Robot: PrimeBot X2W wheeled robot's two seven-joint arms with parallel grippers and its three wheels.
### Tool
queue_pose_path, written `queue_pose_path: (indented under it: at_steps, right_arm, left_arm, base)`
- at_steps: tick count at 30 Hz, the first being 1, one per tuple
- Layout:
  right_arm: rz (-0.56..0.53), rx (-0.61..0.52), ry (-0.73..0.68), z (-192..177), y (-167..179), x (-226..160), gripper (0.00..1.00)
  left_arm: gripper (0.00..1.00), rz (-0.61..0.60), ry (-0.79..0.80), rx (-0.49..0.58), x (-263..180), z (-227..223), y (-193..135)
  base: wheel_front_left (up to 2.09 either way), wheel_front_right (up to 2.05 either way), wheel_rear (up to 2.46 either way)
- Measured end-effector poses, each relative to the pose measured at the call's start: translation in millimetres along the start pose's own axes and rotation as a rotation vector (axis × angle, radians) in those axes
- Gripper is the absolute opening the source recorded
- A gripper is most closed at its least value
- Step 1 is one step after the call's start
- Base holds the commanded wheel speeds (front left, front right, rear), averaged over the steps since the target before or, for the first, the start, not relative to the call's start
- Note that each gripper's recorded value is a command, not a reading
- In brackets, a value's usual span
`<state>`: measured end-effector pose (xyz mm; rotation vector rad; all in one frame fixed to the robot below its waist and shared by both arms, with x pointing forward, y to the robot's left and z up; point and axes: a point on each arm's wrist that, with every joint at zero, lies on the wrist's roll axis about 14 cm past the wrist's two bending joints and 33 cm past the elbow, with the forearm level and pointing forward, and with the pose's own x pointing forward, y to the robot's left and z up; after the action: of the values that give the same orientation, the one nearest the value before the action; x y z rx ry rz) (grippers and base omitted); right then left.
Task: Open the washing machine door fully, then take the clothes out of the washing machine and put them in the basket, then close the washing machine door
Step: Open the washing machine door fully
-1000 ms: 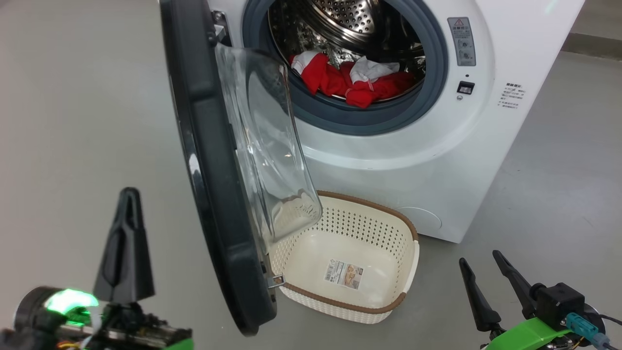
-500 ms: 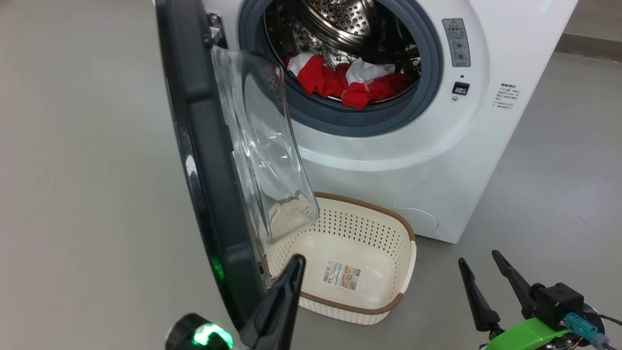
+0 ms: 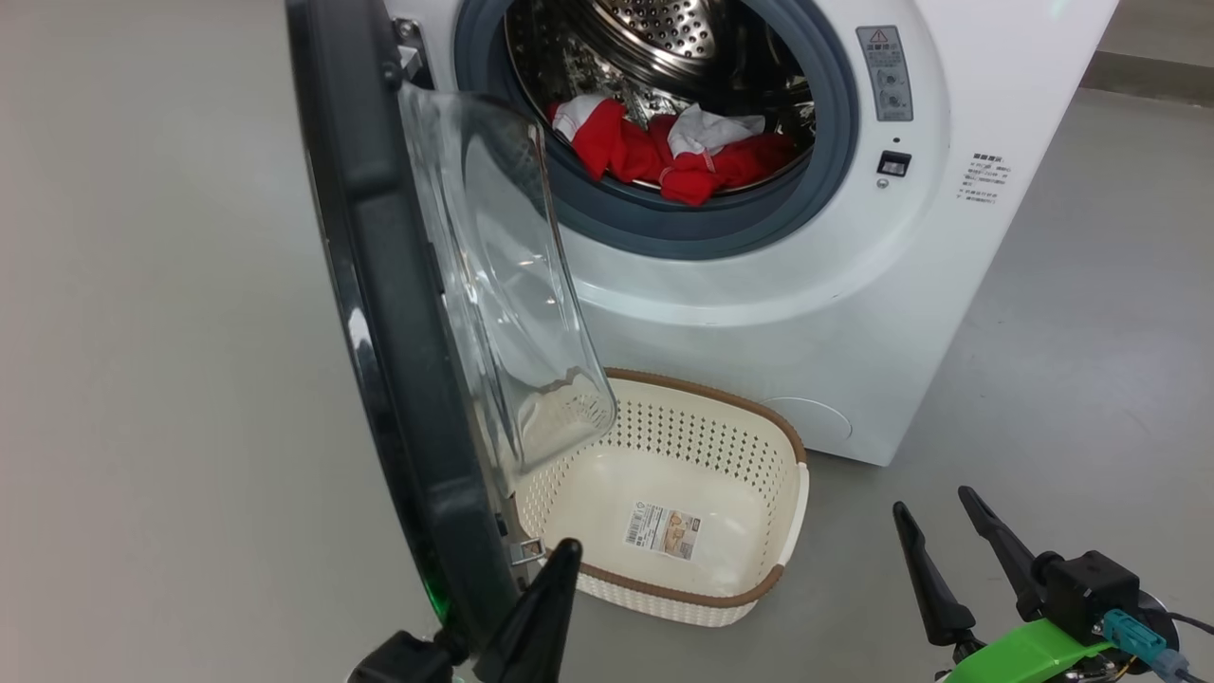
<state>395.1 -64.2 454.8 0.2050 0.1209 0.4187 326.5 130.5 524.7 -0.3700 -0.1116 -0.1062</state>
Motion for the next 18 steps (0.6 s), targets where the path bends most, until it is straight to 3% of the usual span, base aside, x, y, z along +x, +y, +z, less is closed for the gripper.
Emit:
queue_pose_path:
  at_steps: [18]
  right_arm:
    - [0.018, 0.007, 0.008, -3.2, 5.5, 5.9, 1.00]
  left_arm:
    - [0.00, 0.165, -0.002, 0.009, -4.2, 1.9, 47.5]
  base:
    - [0.00, 0.00, 0.00]
